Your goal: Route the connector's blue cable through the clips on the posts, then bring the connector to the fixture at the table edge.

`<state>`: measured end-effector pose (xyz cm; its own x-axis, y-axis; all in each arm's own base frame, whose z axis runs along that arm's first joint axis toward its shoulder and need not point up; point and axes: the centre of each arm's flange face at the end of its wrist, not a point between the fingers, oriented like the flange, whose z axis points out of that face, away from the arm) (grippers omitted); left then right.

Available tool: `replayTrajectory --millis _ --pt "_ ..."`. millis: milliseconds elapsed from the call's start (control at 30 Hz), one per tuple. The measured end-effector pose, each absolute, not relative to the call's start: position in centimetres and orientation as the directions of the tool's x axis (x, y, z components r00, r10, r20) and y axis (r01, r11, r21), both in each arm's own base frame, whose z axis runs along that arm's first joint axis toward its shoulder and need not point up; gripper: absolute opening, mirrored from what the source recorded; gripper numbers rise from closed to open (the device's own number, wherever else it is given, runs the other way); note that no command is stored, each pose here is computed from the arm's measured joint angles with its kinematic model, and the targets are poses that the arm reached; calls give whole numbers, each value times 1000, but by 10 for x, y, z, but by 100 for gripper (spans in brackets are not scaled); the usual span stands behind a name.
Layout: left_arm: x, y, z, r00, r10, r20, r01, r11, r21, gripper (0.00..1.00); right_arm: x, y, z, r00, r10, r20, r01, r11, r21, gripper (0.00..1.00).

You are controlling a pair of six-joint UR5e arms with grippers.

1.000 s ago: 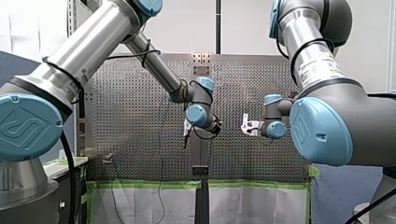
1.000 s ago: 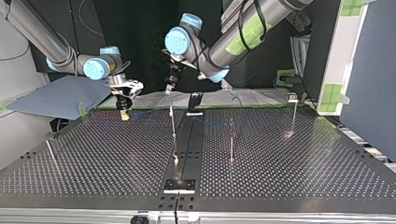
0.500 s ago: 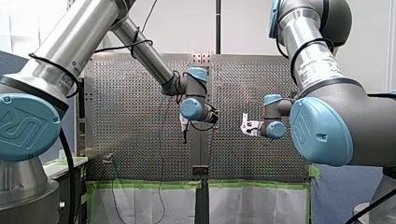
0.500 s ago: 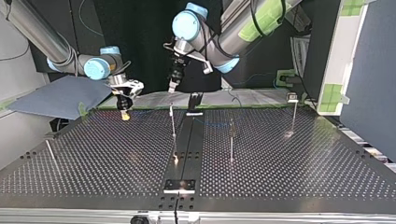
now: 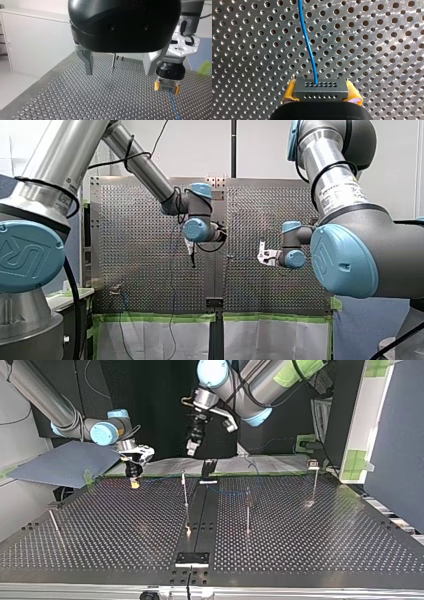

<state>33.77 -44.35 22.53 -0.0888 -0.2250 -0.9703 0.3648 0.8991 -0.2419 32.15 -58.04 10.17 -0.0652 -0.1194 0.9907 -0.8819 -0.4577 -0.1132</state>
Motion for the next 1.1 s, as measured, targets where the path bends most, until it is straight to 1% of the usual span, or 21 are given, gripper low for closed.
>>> replayTrajectory --millis 433,800,900,1100 --pt "312 -412 242 -66 -256 -964 359 896 -262 99 322 -581 102 -66 -117 991 -882 -458 -113 0" --pt "316 -378 257 -8 -328 -945 360 880 -308 99 319 -582 102 -65 -121 991 -885 -451 -113 0" --pt "318 -368 261 11 -337 -941 366 877 -310 99 312 -584 102 -62 -131 989 -894 -434 -113 0" --pt "320 -346 268 59 -357 -932 359 879 -314 99 297 -588 110 -61 -147 987 -921 -373 -112 0"
